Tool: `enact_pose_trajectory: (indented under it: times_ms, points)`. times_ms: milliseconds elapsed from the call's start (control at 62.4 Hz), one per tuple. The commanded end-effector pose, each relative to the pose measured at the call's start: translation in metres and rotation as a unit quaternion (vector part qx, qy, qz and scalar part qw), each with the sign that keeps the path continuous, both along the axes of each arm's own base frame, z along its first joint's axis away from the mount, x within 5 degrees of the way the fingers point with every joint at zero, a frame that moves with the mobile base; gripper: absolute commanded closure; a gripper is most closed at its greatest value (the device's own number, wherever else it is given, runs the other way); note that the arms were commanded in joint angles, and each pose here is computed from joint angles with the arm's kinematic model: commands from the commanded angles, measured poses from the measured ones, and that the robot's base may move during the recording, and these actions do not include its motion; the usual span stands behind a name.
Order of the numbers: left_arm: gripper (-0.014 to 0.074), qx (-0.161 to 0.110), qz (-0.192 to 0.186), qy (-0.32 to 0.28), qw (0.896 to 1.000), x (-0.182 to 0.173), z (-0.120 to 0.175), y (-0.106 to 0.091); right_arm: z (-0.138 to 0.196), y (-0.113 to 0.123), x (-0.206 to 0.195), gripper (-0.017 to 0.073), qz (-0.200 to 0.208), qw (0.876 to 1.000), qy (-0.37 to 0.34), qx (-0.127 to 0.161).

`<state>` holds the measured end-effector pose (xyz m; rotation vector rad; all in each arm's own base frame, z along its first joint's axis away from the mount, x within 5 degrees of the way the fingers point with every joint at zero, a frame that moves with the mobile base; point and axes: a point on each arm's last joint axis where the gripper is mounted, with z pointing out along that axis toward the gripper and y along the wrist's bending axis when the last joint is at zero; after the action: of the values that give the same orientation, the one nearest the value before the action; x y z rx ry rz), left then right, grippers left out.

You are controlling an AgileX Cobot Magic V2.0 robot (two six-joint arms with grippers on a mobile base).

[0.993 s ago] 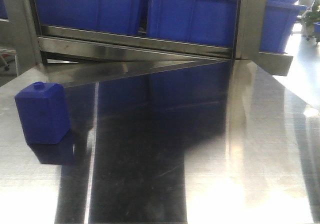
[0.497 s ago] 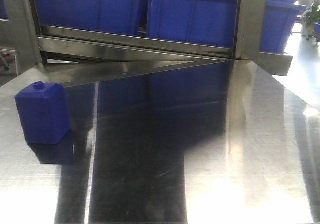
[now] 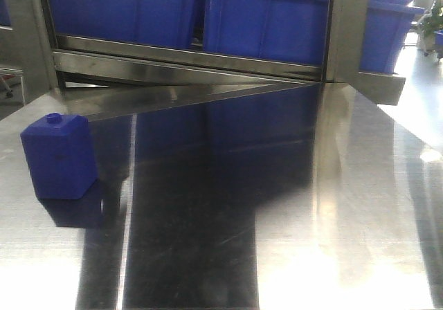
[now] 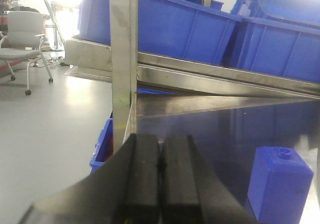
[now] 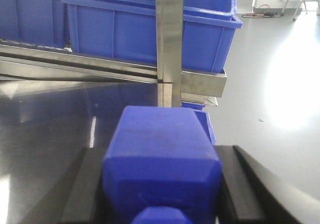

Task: Pick and sort blue part to right shelf

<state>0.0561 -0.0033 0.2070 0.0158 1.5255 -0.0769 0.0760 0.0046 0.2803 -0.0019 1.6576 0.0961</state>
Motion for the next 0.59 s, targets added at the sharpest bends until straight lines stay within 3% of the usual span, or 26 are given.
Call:
enact_pose_trajectory:
  times_ms: [0, 240, 336, 577]
  points:
    - [0.0459, -0.009, -0.002, -0.038, 0.999, -0.001, 0.001, 0.000, 0.019, 0.000, 0.000, 0.0120, 0.001, 0.998, -0.065, -0.005]
    - [0.0459, -0.017, -0.003, -0.039, 0.999, -0.001, 0.002, 0.000, 0.019, 0.000, 0.000, 0.0120, 0.001, 0.998, -0.065, -0.005]
    - [0.0459, -0.033, -0.004, -0.045, 0.998, -0.002, 0.009, 0.000, 0.019, 0.000, 0.000, 0.0120, 0.001, 0.998, -0.065, -0.005]
    - [0.0459, -0.032, -0.004, -0.034, 0.999, 0.004, 0.032, 0.000, 0.019, 0.000, 0.000, 0.0120, 0.001, 0.998, -0.064, -0.005]
